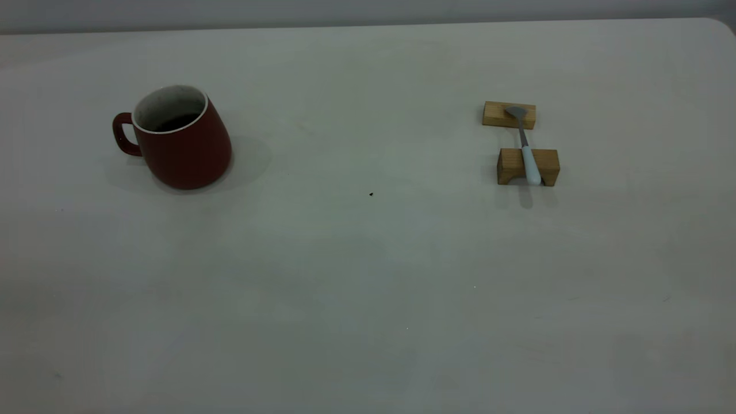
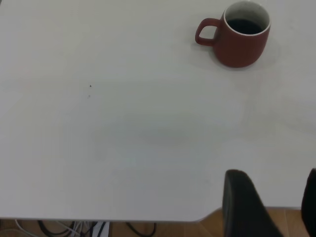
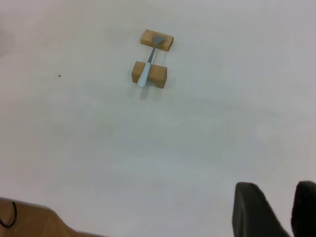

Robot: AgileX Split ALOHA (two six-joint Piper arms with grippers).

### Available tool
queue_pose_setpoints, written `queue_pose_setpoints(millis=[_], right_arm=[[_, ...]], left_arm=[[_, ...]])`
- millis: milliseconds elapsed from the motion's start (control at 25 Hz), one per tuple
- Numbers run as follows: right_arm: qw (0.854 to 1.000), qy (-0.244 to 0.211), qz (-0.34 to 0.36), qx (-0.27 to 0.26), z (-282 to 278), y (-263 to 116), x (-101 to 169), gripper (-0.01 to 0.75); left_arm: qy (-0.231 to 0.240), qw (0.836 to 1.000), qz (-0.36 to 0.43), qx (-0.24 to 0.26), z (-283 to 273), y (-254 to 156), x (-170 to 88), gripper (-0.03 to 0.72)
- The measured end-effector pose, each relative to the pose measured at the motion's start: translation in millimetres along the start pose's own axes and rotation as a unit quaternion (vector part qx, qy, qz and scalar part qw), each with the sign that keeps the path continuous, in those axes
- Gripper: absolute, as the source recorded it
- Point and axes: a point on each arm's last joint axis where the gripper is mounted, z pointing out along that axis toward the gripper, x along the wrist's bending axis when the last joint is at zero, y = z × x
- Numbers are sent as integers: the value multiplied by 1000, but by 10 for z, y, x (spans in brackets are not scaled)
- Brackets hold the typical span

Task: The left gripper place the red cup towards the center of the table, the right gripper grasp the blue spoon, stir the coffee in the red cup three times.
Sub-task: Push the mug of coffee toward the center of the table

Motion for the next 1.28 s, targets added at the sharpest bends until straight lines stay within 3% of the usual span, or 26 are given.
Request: queue_pose_setpoints(millis=[1120,1280], right_arm=[[1000,0,0,0,0,0,0,238],[1000,0,0,0,0,0,0,238]], left_arm=[[1,1000,0,1,3,3,1,365],[2,1000,2,15,-40,154,-4,365]])
